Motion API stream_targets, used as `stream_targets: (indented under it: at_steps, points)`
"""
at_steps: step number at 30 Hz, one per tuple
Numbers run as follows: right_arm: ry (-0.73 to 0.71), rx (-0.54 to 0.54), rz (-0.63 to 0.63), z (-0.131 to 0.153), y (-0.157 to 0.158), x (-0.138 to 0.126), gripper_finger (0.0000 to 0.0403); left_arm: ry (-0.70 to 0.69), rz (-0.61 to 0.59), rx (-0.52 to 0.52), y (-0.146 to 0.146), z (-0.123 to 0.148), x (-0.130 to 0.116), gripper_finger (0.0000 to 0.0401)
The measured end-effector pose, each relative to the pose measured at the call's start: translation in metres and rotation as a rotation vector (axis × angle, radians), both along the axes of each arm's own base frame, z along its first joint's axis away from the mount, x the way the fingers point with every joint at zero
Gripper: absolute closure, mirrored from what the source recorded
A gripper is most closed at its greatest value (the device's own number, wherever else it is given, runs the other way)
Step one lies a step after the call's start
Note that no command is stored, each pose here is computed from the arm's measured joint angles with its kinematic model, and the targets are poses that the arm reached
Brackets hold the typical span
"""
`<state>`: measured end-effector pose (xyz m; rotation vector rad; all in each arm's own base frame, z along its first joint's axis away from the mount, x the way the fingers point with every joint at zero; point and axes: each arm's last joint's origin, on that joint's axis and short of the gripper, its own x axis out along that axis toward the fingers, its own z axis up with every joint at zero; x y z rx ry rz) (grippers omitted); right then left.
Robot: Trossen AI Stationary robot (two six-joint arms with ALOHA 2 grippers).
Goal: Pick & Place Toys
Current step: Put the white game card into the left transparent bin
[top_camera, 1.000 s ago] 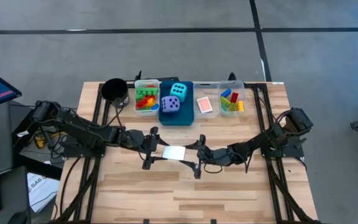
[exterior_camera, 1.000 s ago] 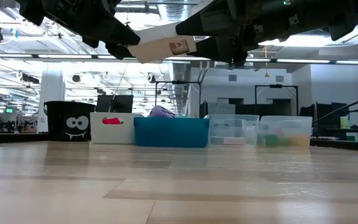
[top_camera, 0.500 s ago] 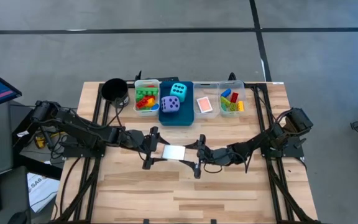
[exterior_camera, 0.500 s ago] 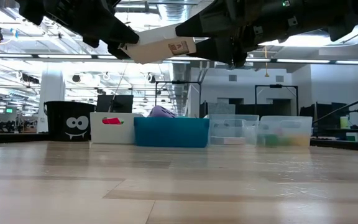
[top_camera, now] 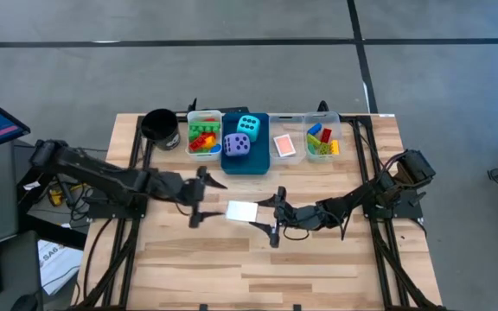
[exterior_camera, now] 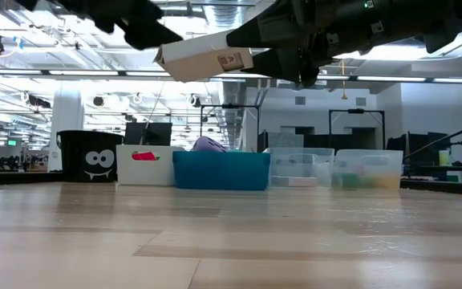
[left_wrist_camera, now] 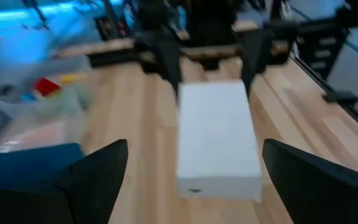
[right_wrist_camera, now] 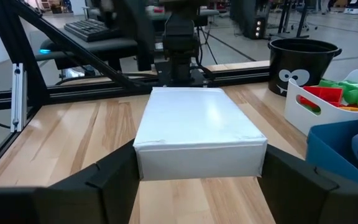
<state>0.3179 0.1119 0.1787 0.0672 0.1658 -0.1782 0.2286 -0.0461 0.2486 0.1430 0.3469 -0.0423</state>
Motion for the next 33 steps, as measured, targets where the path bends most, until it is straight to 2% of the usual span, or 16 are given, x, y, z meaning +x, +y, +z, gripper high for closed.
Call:
stream_targets:
  at_steps: [5, 8, 13, 19, 33]
  points:
    - [-0.003, 0.000, -0.008, 0.000, -0.001, 0.000, 0.0126, -0.087, 0.086, 0.009, 0.008, 0.025, -0.026, 0.0040]
    - [-0.006, -0.004, -0.034, 0.000, -0.003, 0.001, 0.0126, -0.118, 0.191, 0.018, 0.014, 0.033, -0.039, 0.0041]
    - [-0.015, -0.002, -0.056, 0.001, -0.007, 0.002, 0.0126, -0.108, 0.402, -0.013, 0.022, 0.034, -0.052, 0.0041]
    - [-0.021, 0.000, -0.092, 0.002, -0.018, 0.006, 0.0127, -0.061, 0.543, 0.014, 0.025, 0.026, -0.052, 0.0041]
    - [-0.029, -0.001, -0.240, 0.002, -0.053, 0.013, 0.0127, 0.076, 0.559, 0.107, 0.020, -0.002, -0.026, 0.0041]
